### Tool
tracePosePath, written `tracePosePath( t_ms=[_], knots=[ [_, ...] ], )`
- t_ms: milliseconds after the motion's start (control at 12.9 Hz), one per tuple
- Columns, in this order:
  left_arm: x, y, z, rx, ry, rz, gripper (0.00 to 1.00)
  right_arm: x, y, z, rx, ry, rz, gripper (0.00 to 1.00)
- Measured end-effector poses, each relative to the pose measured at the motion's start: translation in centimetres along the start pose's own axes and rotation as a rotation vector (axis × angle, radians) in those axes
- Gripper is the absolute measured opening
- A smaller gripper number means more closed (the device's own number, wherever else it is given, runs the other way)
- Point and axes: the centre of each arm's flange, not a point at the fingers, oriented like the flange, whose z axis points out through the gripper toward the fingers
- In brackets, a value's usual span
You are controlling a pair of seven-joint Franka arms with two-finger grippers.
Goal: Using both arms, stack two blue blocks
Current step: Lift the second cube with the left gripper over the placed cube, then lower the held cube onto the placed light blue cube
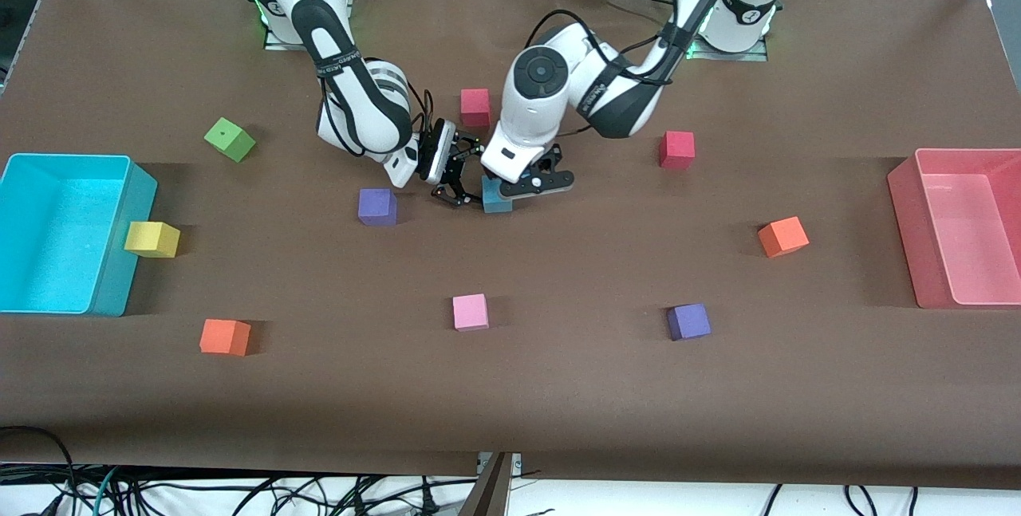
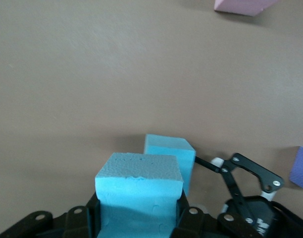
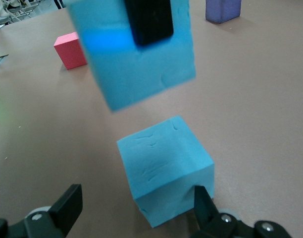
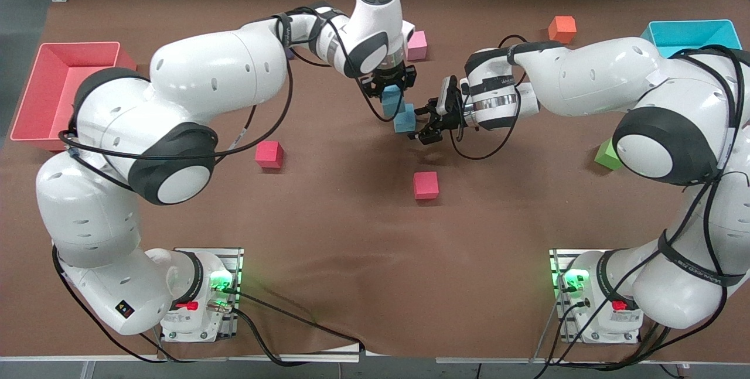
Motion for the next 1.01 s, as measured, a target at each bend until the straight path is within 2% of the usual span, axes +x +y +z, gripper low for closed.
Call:
tracePosePath(
  t_ms=[543,1009],
  knots=[
    [-1.7,2.2,3.0,0.016,-0.012,-0.012,0.56,0.1,0.0,0.0,0.001,0.001,-0.001,1.00],
    [-1.6,2.4,3.8,0.023,-0.012,-0.011,0.56,0.1,0.0,0.0,0.001,0.002,-0.001,1.00]
  ],
)
